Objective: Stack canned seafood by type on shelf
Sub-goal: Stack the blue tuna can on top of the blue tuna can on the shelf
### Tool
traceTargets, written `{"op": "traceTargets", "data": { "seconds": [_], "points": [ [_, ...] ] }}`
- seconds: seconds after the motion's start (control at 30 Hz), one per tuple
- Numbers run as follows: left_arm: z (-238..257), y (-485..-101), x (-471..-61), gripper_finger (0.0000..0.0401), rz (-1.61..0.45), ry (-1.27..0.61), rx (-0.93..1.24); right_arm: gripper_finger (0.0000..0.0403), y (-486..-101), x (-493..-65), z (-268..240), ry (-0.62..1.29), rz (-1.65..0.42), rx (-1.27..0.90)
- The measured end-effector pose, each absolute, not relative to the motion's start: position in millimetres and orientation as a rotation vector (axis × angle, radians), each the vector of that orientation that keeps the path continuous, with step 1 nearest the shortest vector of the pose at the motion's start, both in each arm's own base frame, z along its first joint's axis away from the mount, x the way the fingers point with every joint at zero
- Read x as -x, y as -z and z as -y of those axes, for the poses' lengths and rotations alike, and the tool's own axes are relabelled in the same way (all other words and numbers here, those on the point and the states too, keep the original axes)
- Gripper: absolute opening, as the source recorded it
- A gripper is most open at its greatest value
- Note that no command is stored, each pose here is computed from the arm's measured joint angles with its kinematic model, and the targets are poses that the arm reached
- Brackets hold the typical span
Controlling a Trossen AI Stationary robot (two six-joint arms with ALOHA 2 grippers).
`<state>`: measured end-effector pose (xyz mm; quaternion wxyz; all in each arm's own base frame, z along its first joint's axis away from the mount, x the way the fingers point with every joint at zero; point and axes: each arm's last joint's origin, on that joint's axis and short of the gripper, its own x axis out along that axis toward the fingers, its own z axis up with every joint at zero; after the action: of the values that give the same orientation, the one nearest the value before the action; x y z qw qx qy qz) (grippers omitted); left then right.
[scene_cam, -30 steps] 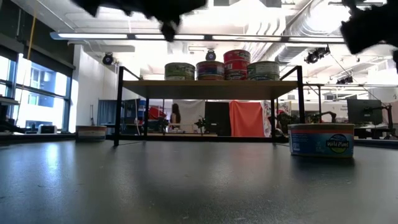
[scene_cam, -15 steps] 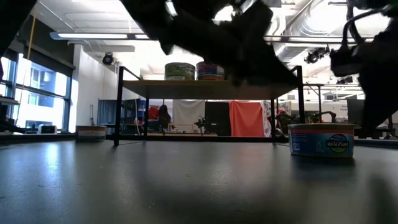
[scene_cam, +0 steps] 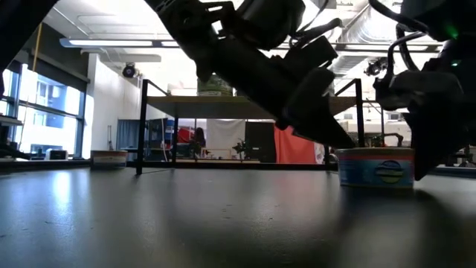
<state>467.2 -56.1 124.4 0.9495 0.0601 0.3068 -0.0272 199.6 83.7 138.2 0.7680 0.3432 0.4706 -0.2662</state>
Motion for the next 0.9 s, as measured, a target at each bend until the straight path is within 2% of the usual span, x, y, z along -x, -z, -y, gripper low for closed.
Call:
{"op": "traceTargets", "data": {
  "seconds": [0.17, 0.47, 0.7, 0.9],
  "points": [
    [58, -118, -459, 0.0000, -0.748, 0.052, -0.112, 0.0000, -145, -209, -87, 0.550, -0.987, -0.783],
    [74, -117, -431, 0.0000, -0.909, 0.093, -0.192, 0.0000, -199, -239, -99, 0.447, -0.869, -0.743],
    [68, -143, -403, 0.0000, -0.946, 0.082, -0.192, 0.0000, -227, -253, -97, 0.447, -0.788, -0.707],
    [59, -162, -358, 0.0000, -0.974, 0.024, -0.192, 0.0000, -275, -266, -101, 0.407, -0.679, -0.691]
  ]
}}
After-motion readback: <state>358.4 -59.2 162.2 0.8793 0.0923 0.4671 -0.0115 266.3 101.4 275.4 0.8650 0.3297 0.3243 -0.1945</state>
